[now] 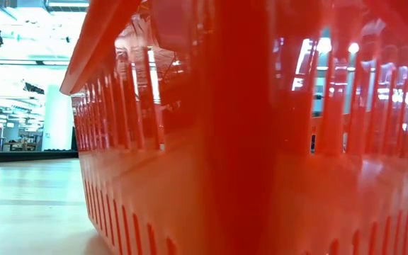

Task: Stack baskets on shelf by color
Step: Stack the orange bin on top of the orange bin on the shelf

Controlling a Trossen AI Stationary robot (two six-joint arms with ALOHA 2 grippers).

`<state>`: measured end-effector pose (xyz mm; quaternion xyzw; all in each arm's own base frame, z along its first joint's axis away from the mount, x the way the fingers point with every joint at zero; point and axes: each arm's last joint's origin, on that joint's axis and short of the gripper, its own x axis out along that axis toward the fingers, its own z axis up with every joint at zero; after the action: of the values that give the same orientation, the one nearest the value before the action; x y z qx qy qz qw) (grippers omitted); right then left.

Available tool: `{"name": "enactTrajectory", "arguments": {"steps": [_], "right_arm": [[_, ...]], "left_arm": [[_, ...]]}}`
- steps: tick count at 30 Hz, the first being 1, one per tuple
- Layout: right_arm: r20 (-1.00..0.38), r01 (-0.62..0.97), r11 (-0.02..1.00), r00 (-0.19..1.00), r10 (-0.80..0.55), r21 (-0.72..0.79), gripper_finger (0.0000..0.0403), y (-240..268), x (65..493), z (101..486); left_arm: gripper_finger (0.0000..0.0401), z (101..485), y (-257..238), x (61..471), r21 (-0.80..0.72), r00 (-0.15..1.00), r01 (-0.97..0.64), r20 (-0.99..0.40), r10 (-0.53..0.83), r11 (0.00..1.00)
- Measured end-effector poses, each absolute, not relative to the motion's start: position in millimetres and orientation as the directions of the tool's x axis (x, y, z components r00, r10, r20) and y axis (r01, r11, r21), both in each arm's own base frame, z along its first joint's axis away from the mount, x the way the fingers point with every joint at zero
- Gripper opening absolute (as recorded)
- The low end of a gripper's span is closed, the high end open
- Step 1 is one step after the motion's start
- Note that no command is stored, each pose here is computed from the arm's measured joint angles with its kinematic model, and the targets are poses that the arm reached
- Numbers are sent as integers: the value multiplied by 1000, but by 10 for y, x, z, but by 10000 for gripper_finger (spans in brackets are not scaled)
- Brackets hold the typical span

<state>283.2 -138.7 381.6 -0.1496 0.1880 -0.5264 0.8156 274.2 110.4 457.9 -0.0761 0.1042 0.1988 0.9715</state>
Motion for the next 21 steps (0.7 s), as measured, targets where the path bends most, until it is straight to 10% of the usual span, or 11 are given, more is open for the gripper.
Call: {"name": "enactTrajectory", "arguments": {"steps": [12, 21], "right_arm": [[-475, 686, 728, 642, -602, 4, 3, -1669, 2367, 4290], [-664, 740, 639, 588, -463, 210, 2, -1769, 2237, 3994]], "left_arm": [[286, 4147, 719, 2771, -27, 646, -611, -595, 479, 791], [286, 4078, 508, 2893, 38, 608, -641, -584, 538, 767]]}}
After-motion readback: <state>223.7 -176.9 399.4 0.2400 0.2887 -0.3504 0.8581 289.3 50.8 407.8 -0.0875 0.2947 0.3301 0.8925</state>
